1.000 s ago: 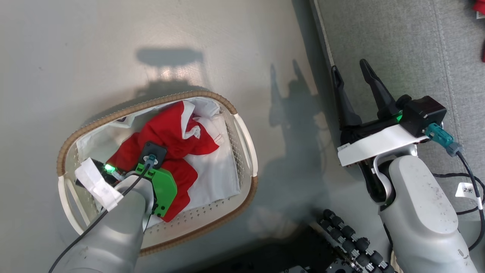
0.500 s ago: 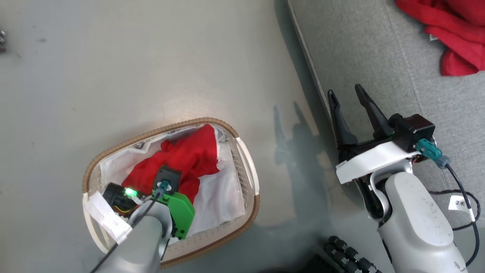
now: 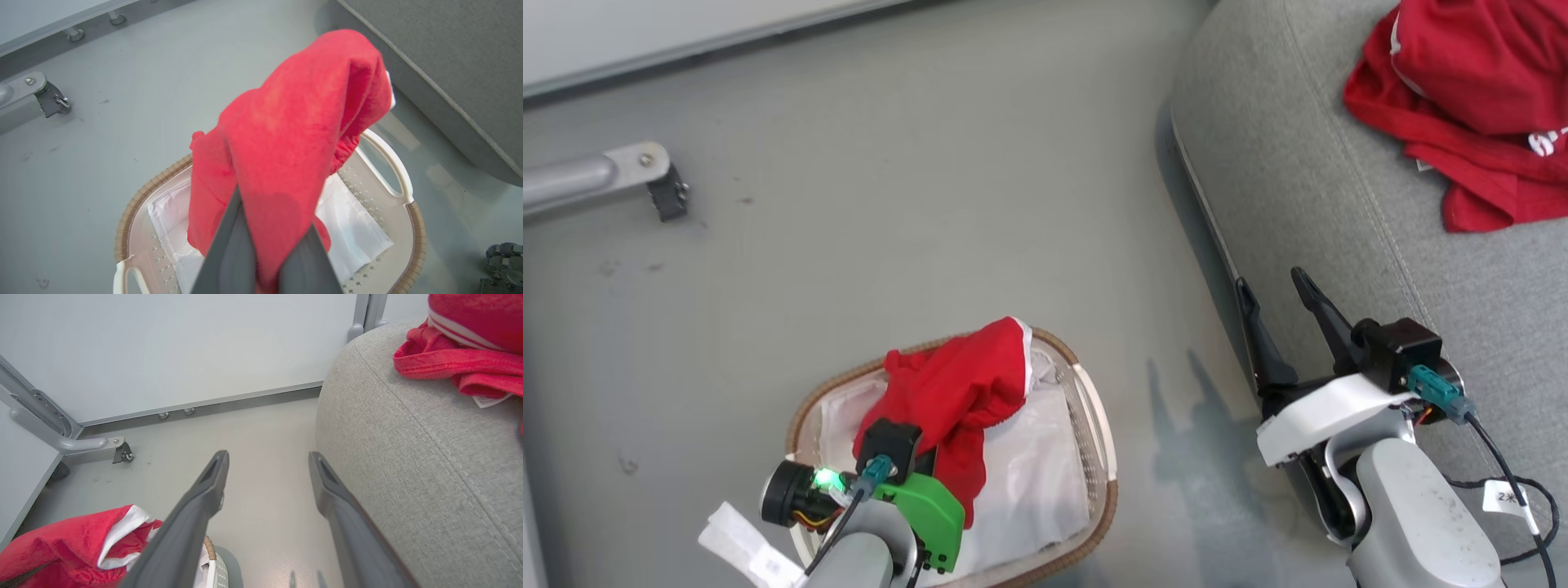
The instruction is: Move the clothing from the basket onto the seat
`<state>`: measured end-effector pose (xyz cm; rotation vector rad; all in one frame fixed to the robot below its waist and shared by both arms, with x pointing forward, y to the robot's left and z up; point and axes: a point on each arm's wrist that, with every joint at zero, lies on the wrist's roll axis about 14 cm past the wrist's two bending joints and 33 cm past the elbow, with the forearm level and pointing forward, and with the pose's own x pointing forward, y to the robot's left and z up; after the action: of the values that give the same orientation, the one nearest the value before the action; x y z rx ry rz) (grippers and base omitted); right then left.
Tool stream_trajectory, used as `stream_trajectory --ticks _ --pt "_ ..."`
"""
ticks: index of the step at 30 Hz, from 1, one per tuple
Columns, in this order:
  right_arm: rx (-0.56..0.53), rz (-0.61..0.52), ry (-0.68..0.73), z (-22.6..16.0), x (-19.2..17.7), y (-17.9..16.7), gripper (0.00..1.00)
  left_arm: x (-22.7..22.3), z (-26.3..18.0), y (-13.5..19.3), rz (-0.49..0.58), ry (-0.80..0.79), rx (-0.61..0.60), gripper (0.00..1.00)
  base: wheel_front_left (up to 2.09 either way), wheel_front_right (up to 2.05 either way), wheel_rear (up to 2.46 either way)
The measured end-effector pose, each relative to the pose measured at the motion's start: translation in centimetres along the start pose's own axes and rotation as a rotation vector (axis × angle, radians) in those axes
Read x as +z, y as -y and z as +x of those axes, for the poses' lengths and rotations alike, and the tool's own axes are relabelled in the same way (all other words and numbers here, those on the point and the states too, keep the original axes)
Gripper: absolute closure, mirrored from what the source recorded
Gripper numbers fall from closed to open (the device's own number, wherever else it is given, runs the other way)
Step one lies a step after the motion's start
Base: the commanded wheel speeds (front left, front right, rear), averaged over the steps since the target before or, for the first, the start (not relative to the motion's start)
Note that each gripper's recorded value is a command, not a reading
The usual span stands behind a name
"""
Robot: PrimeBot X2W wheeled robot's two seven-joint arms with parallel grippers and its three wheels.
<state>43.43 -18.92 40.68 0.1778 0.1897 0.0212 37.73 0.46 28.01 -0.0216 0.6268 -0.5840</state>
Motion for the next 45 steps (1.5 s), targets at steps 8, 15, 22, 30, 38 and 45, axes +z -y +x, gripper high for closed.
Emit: stream_trajectory --ticks 8,15,22,30,38,45 --pt "0.045 0.003 0.043 -1.8 1.7 -1.7 0.00 5.2 -3.7 -0.3 -0.017 0.193 0.057 1.00 0.00 0.00 0.00" --pt "0.087 0.007 0.056 -3.5 2.2 -3.3 0.00 11.4 -7.0 -0.8 -0.025 0.409 0.099 1.00 0.00 0.00 0.00" --pt "0.123 0.002 0.074 -4.8 2.8 -4.7 0.00 17.5 -10.7 -0.6 -0.012 0.621 0.113 1.00 0.00 0.00 0.00" --pt "0.175 -0.008 0.085 -6.4 2.9 -6.4 0.00 23.0 -15.0 1.0 0.017 0.828 0.087 1.00 0.00 0.00 0.00" --pt "0.376 -0.069 0.122 -7.6 3.9 -12.3 0.00 24.1 -16.3 2.1 0.023 0.880 0.066 1.00 0.00 0.00 0.00" --pt "0.588 -0.076 0.240 -8.4 7.9 -18.7 0.00 23.4 -15.9 2.7 0.023 0.857 0.048 1.00 0.00 0.00 0.00"
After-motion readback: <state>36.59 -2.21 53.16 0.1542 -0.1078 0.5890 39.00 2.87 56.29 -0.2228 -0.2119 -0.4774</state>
